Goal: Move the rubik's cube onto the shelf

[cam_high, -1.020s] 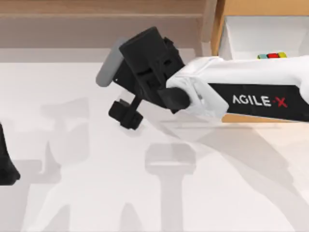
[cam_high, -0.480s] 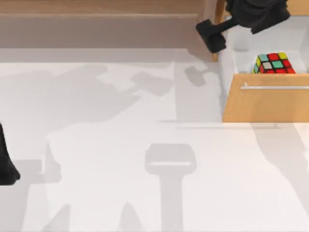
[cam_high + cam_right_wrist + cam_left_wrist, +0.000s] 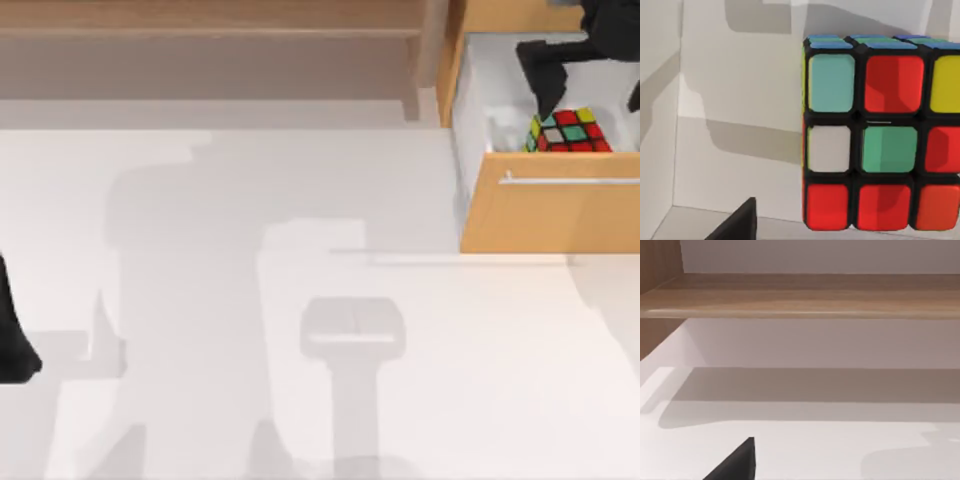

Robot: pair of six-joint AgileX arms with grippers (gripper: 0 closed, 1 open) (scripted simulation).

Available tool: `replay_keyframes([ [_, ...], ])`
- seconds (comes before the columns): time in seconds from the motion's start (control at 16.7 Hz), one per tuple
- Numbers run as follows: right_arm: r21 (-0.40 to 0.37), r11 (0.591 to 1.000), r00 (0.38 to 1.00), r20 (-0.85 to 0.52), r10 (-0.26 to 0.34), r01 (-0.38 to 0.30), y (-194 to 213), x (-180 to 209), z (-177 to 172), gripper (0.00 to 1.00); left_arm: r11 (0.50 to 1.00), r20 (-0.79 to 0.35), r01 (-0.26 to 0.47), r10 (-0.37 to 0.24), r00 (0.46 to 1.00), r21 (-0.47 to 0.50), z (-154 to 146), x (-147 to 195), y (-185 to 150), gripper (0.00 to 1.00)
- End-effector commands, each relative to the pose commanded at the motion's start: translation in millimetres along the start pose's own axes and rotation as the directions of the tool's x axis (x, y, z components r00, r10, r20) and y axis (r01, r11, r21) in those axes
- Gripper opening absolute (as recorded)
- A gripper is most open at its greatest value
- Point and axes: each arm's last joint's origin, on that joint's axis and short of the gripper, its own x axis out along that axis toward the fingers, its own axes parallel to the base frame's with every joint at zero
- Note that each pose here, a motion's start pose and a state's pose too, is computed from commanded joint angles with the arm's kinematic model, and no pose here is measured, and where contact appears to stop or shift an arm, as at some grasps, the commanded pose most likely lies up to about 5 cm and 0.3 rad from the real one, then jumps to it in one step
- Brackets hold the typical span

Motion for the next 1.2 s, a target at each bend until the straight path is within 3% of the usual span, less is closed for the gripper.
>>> replay_keyframes([
  [0.36,-0.001,1.0,1.0,0.0,-0.001,0.001,2,3,0,1.0,1.0,0.0,0.0,0.0,1.0,0.0,0,0,0,1.0],
  [1.2,0.0,1.0,1.0,-0.001,-0.001,0.001,0,58,3,1.0,1.0,0.0,0.0,0.0,1.0,0.0,0,0,0,1.0],
])
